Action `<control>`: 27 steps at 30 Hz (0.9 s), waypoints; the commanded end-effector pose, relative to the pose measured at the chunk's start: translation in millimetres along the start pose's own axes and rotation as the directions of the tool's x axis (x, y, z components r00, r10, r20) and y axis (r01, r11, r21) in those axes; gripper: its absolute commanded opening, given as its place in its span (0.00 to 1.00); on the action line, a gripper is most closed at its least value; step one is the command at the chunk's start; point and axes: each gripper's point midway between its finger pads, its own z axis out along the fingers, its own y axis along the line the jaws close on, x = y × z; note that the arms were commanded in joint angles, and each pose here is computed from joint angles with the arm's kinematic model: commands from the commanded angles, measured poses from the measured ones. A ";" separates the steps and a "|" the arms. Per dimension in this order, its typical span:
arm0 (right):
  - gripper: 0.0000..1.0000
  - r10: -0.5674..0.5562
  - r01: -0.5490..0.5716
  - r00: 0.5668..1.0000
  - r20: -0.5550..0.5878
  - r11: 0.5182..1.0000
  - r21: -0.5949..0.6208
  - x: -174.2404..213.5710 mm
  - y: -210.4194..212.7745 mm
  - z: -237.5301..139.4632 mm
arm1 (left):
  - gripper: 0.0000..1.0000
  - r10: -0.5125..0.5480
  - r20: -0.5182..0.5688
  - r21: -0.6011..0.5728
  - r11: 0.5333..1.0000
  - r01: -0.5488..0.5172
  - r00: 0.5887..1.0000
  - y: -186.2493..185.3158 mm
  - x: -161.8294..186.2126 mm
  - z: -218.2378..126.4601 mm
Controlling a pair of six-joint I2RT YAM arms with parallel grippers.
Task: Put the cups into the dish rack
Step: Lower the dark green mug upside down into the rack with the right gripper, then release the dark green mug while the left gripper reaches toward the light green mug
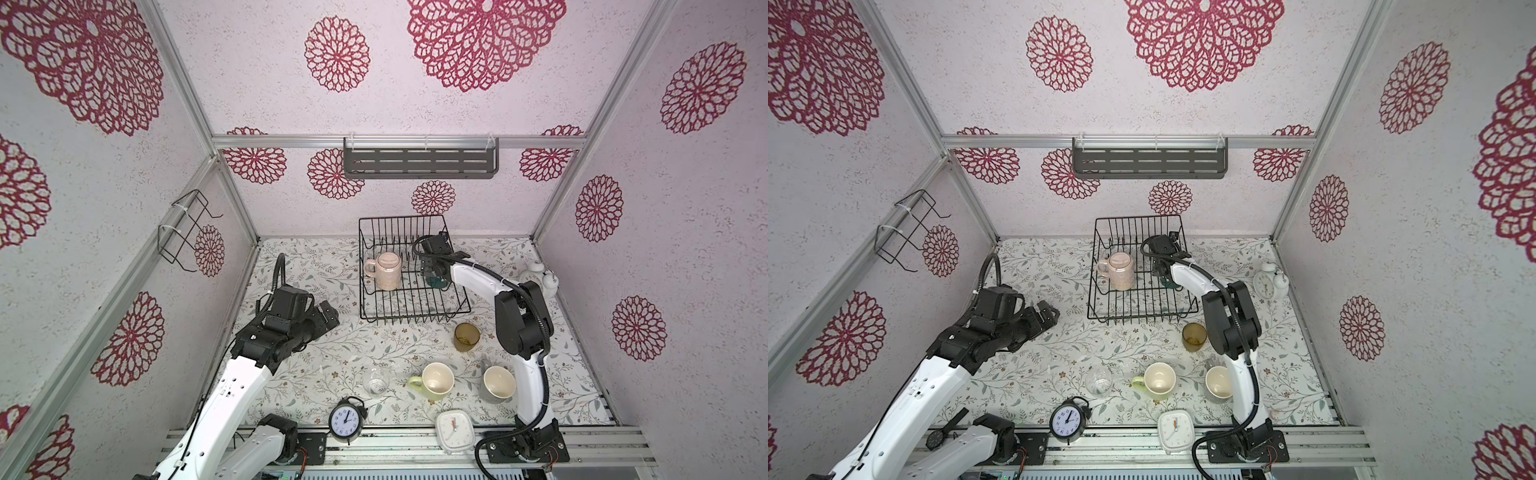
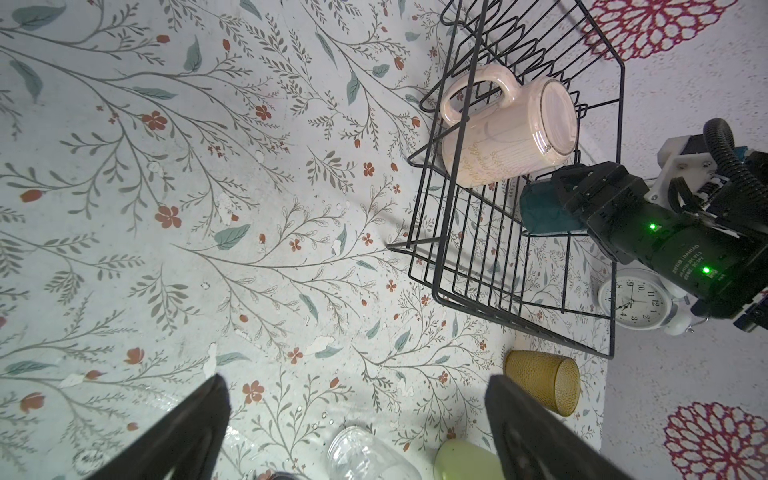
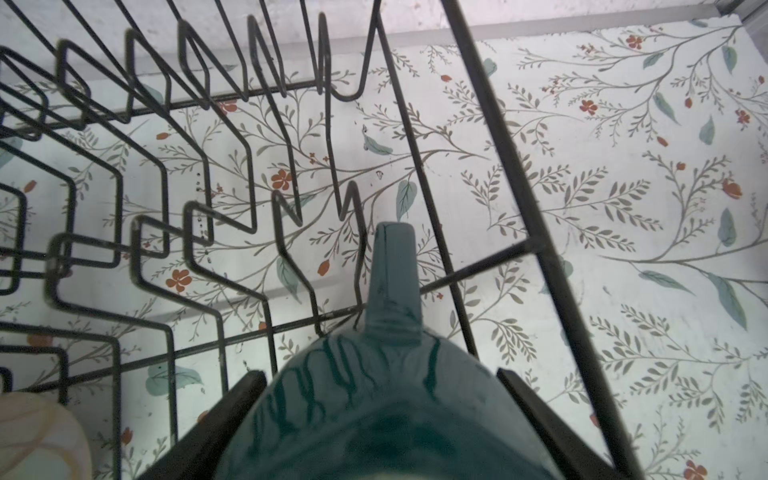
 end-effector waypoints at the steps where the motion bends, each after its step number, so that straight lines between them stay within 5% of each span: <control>1: 0.74 0.077 -0.077 0.991 0.105 0.997 -0.011 -43.9 -1.3 -25.6 | 1.00 0.002 0.010 0.008 1.000 -0.003 1.000 1.2 -0.4 -3.3; 6: 0.88 0.085 -0.081 0.991 0.107 0.996 -0.043 -53.5 -2.6 -43.1 | 0.98 0.022 -0.008 0.097 0.995 -0.021 1.000 -14.4 3.1 -6.4; 20: 0.91 0.065 -0.052 0.985 0.158 0.995 -0.084 -69.0 -23.4 -97.8 | 0.97 0.130 -0.076 0.183 0.976 -0.115 0.989 -37.6 40.7 -1.1; 27: 0.93 -0.037 0.082 0.972 0.230 0.979 -0.188 -68.3 -32.8 -149.3 | 0.98 0.258 -0.144 0.186 0.955 -0.230 0.955 -52.6 68.3 0.4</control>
